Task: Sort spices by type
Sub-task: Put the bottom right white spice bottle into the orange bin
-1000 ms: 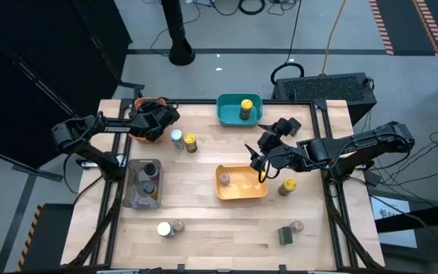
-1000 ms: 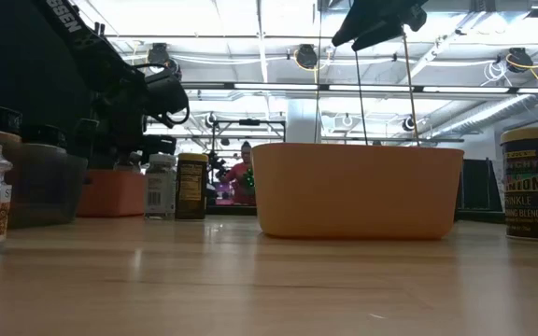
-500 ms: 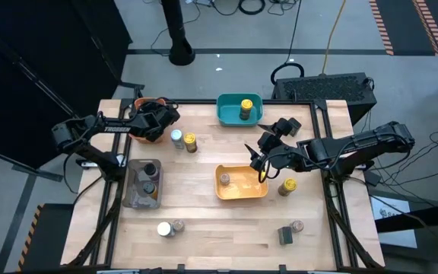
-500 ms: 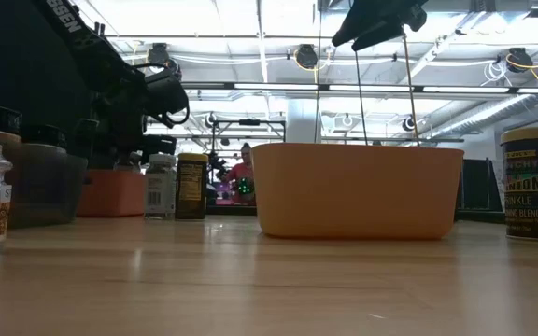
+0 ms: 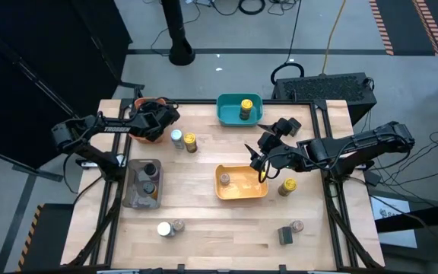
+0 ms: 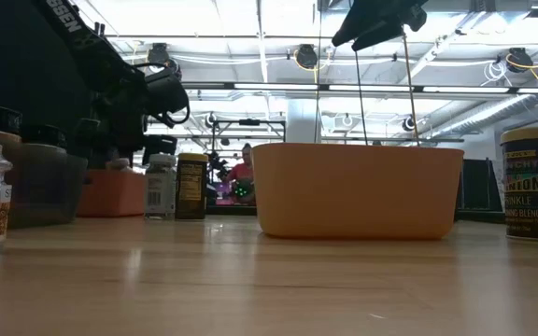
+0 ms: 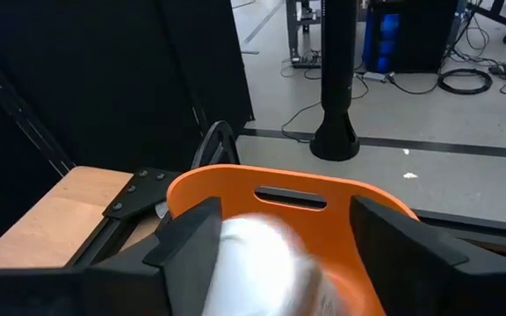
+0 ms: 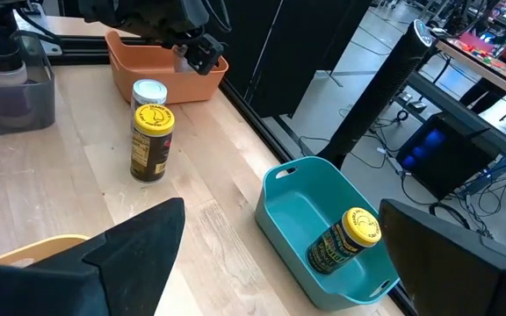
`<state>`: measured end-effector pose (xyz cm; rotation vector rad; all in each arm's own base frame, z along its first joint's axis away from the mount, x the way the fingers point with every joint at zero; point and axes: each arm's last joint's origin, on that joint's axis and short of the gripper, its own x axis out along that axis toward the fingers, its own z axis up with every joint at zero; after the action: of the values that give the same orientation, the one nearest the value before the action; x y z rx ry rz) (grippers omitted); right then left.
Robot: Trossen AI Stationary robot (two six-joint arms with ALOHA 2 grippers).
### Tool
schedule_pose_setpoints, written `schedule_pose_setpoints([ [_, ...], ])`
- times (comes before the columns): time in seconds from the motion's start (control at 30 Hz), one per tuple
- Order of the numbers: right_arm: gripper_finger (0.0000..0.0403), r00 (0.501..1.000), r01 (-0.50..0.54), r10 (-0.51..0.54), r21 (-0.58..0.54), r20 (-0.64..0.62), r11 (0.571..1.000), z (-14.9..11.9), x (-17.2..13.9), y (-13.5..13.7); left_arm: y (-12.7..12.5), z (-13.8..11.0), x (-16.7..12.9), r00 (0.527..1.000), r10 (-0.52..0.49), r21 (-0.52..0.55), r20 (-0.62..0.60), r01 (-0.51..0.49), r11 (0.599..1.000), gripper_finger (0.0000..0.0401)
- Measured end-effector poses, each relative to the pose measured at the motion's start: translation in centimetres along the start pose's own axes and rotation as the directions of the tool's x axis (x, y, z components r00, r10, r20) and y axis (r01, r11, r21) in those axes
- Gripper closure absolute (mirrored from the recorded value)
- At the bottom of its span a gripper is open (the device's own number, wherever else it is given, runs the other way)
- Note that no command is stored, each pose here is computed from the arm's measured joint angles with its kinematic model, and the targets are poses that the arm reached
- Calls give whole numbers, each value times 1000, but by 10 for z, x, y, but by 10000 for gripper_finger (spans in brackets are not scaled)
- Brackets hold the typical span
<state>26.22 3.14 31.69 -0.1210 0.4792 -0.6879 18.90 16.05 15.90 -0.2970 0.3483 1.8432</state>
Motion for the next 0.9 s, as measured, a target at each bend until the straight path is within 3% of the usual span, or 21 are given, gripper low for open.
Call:
schedule_pose_setpoints([
  [0.2, 39, 1000, 0, 0, 0, 0, 1000, 0, 0, 0, 0, 0, 0, 1000, -7, 18, -5, 7, 1000, 111],
  [0.4, 39, 1000, 0, 0, 0, 0, 1000, 0, 0, 0, 0, 0, 0, 1000, -4, 18, -5, 4, 1000, 108],
  [0.53, 39, 1000, 0, 0, 0, 0, 1000, 0, 0, 0, 1, 1, -1, 1000, -6, 75, -2, 6, 997, 108],
  [0.9, 39, 1000, 0, 0, 4, 0, 1000, 0, 0, 0, 14, 31, -19, 995, -91, 181, 28, 84, 980, 108],
])
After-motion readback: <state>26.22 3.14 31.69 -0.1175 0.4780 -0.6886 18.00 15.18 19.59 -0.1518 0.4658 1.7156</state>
